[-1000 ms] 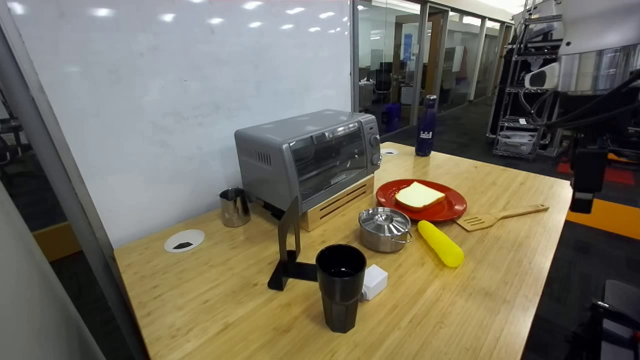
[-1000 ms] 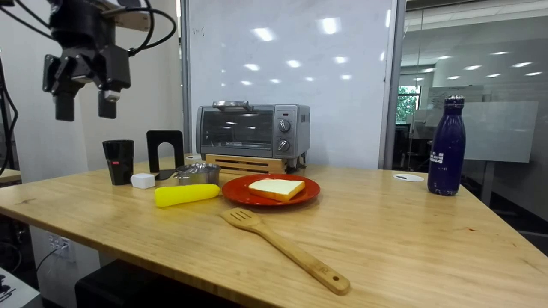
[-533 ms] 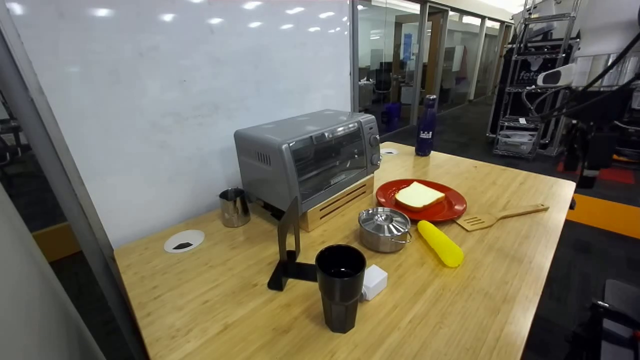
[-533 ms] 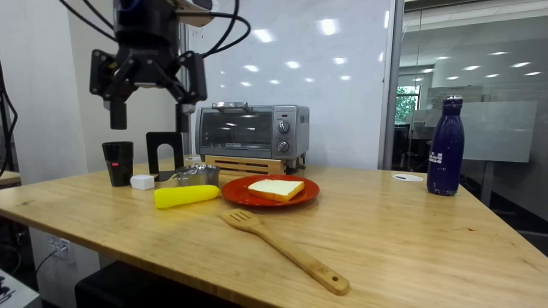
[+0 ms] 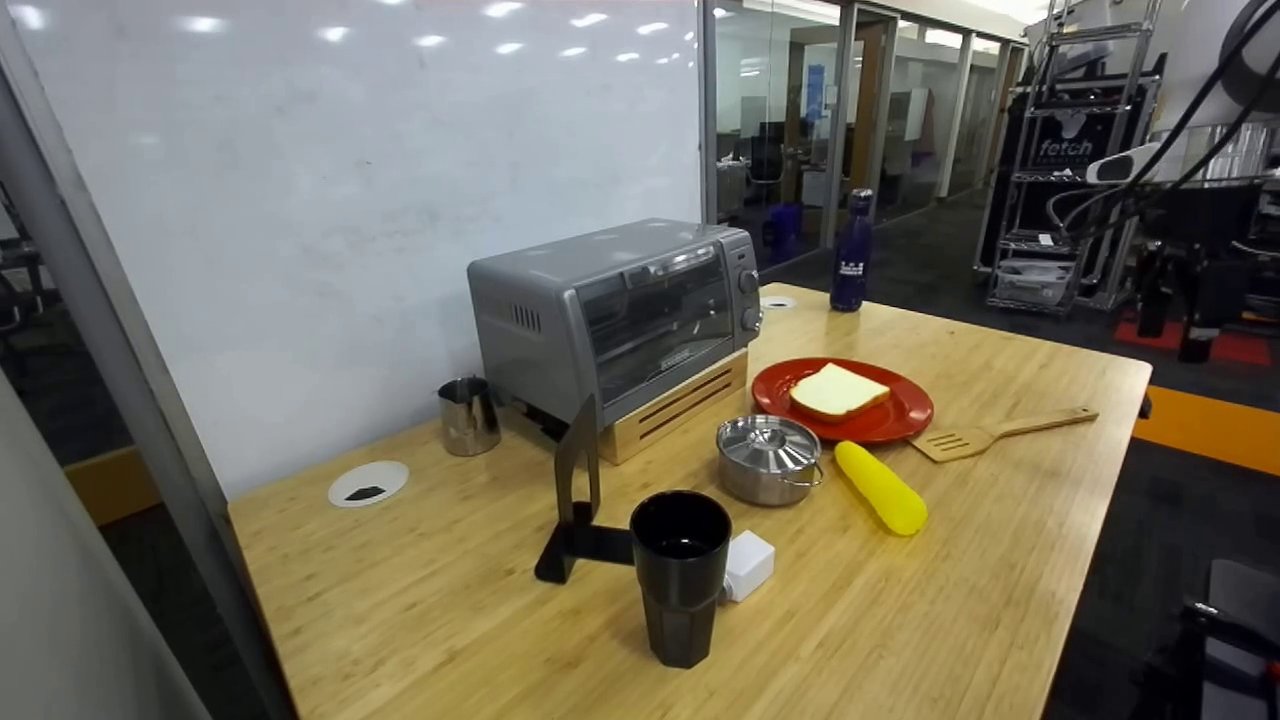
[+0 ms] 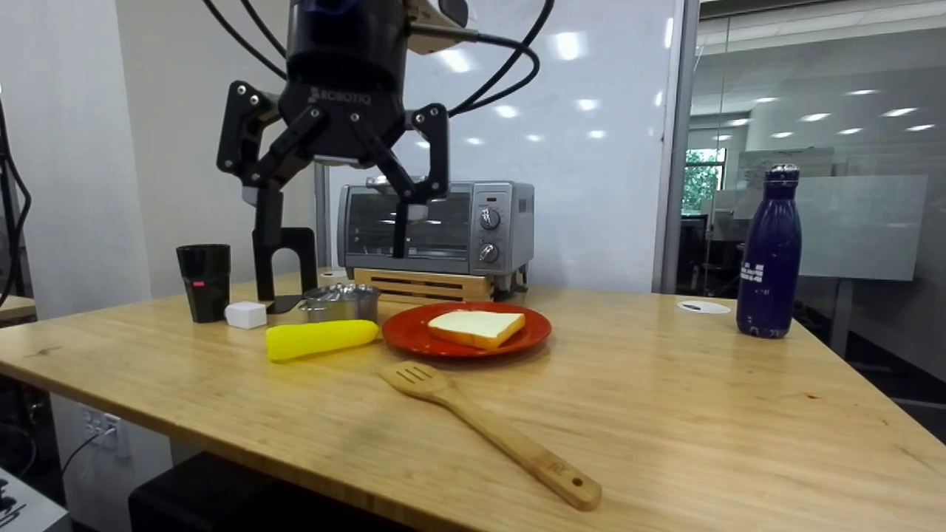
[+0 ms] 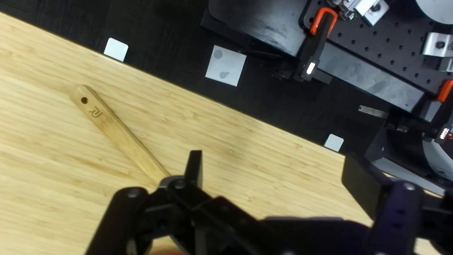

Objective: Use the spatula to pick up the slice of bread.

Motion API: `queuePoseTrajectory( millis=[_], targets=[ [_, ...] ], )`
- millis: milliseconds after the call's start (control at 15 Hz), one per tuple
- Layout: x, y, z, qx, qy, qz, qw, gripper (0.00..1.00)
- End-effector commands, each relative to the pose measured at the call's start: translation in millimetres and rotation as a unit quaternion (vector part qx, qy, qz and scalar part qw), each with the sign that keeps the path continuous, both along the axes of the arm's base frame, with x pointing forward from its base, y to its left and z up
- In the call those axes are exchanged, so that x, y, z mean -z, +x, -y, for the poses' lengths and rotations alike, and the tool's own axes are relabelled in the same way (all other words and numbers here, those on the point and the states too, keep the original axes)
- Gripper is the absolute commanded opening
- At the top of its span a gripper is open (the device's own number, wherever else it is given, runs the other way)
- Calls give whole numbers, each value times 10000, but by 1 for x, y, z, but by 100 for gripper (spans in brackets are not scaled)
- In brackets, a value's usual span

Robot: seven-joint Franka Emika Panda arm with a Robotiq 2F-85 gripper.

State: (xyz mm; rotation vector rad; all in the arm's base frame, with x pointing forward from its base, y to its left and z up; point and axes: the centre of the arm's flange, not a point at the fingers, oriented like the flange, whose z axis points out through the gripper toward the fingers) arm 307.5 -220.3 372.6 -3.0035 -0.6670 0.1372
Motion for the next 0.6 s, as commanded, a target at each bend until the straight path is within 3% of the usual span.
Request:
queuePoseTrajectory(
  millis=[0, 533],
  targets=[
    [-1, 1, -2, -17, -11, 11, 10000, 100],
    [-3, 1, -4, -29, -27, 33, 10000, 100]
  ],
)
